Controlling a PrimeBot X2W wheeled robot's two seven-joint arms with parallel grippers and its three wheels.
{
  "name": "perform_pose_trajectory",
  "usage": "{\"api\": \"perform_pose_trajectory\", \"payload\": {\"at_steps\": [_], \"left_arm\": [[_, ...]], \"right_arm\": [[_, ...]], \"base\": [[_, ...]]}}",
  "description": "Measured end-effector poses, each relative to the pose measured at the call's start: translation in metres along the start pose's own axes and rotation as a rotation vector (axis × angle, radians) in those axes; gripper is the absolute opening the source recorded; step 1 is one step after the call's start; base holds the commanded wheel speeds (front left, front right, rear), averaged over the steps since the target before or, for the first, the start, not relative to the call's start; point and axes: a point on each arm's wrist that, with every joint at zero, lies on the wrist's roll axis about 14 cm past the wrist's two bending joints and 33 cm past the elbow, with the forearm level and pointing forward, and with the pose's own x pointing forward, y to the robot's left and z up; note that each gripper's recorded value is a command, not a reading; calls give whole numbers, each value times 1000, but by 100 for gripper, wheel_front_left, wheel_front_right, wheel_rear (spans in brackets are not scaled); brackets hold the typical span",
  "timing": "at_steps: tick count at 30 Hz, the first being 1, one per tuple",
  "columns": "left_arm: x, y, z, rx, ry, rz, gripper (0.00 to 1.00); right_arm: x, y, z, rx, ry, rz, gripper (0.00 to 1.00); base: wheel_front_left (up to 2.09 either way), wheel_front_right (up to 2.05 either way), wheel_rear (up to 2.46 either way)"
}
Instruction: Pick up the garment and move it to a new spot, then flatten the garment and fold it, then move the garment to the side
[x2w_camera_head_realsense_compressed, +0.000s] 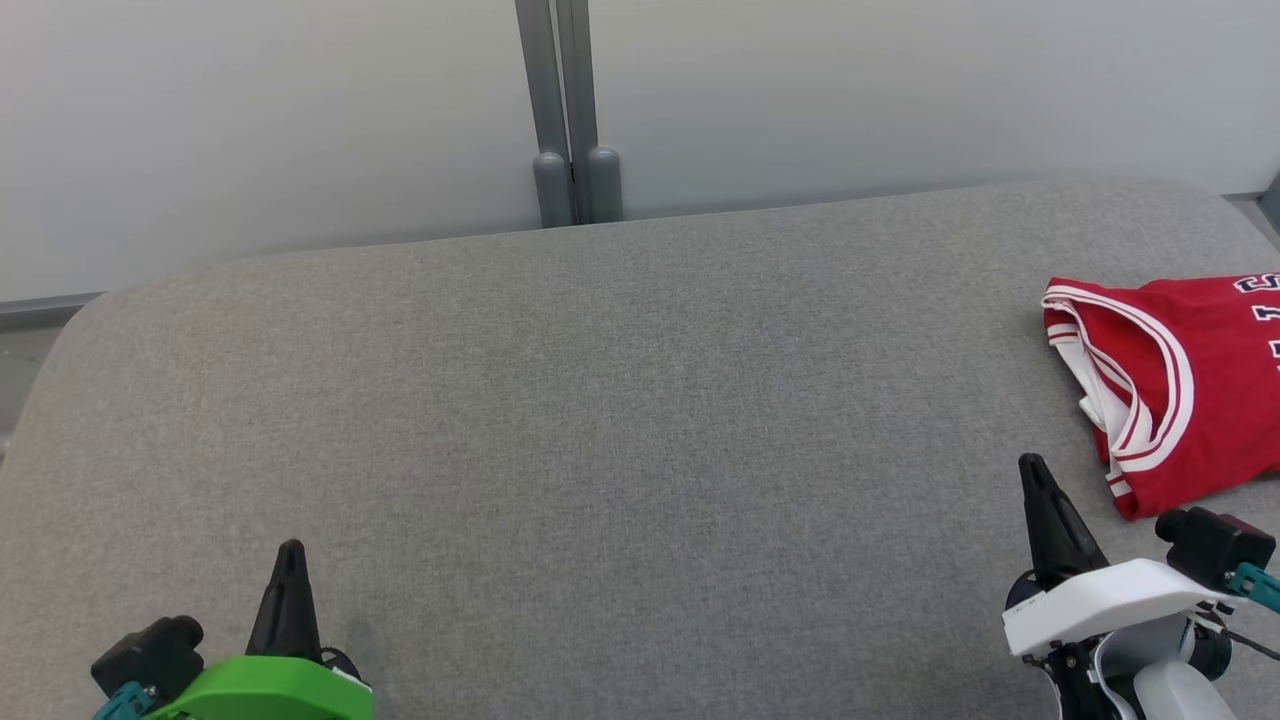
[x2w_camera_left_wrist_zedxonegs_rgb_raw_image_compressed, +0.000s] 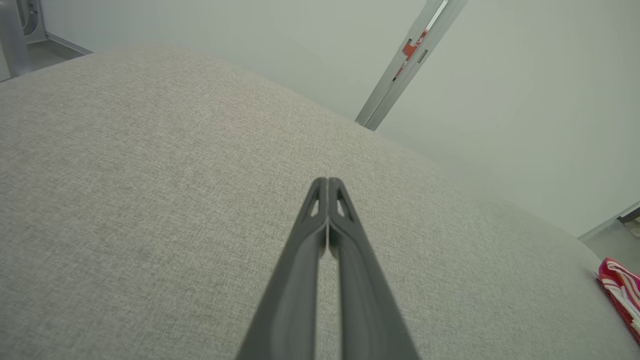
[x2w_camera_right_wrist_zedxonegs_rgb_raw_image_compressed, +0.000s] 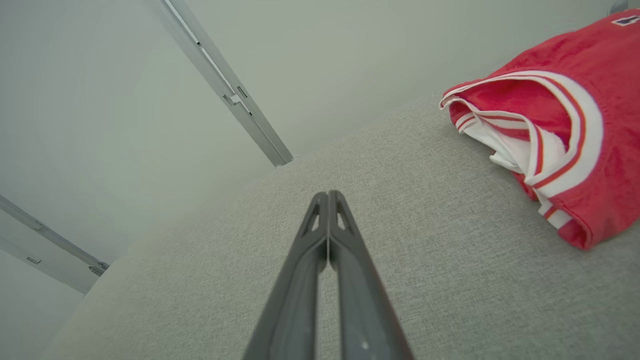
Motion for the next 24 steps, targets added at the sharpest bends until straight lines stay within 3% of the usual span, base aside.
{"api": "perform_pose_trajectory", "payload": {"at_steps": [24], "left_arm": [[8,1,11,-332,-1,17,0]], "right_arm": [[6,-7,2,340,4,-56,0]], "base": [[0,0,0]]}}
